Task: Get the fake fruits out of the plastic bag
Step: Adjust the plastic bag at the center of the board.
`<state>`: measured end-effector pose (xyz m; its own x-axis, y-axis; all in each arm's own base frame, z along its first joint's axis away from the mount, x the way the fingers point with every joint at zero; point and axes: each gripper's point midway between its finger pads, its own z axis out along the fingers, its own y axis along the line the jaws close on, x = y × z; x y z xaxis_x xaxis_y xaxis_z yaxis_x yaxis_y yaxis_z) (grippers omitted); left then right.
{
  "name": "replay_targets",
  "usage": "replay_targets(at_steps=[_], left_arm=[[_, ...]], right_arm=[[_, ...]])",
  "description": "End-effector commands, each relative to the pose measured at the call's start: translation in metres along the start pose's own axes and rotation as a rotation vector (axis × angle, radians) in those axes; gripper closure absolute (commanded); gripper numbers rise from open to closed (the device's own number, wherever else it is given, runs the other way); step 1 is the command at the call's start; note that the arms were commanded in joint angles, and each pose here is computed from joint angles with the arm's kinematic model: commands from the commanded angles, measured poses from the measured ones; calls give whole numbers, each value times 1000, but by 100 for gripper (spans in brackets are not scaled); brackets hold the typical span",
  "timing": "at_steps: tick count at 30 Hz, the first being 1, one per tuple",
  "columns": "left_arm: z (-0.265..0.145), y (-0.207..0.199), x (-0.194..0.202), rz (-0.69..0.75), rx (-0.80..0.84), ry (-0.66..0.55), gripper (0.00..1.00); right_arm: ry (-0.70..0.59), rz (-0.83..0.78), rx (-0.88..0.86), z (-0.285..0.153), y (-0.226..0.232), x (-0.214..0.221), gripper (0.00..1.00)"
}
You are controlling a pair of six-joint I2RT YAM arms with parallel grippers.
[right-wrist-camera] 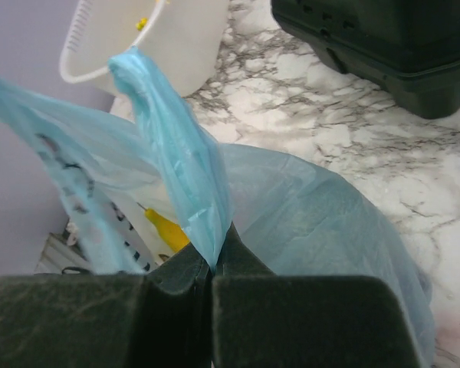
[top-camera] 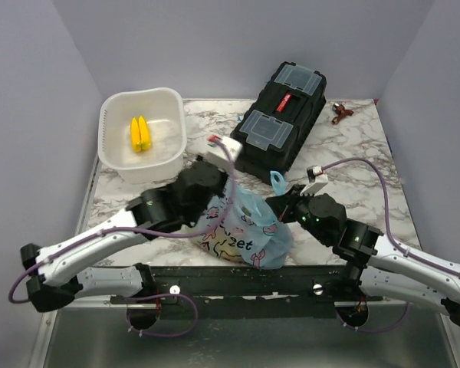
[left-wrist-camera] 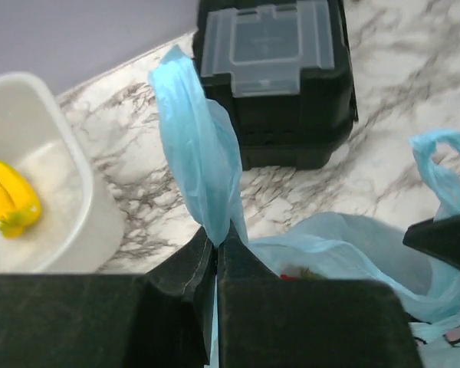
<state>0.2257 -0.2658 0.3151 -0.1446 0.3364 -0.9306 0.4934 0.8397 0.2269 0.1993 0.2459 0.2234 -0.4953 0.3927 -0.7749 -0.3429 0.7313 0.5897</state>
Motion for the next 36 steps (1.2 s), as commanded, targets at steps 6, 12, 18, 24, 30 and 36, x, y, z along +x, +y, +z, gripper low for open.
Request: replay_targets(at_steps=[6,12,18,24,30,36], left_arm=[[-64,92,-23,-655,77,-212,100],[-66,94,-41,-631,138,-179,100],[-65,99,-65,-605,156,-181,100],[-44,79,-25,-627,201,-68,100],[-35,81,-12,-659,208,-13,100],[-44,83,-53,-631,280,-68,100]], right_arm=[[-126,-218,381,-16,-40,-69,99],[-188,-320,360,-10,0,-121,99],[-229,-387,391,-5,22,-157,99],[-188,-337,383,-12,-7,-120,99],[-114,-336,421,-8,-29,-88,99],[-189,-396,410,-4,2,-132,99]])
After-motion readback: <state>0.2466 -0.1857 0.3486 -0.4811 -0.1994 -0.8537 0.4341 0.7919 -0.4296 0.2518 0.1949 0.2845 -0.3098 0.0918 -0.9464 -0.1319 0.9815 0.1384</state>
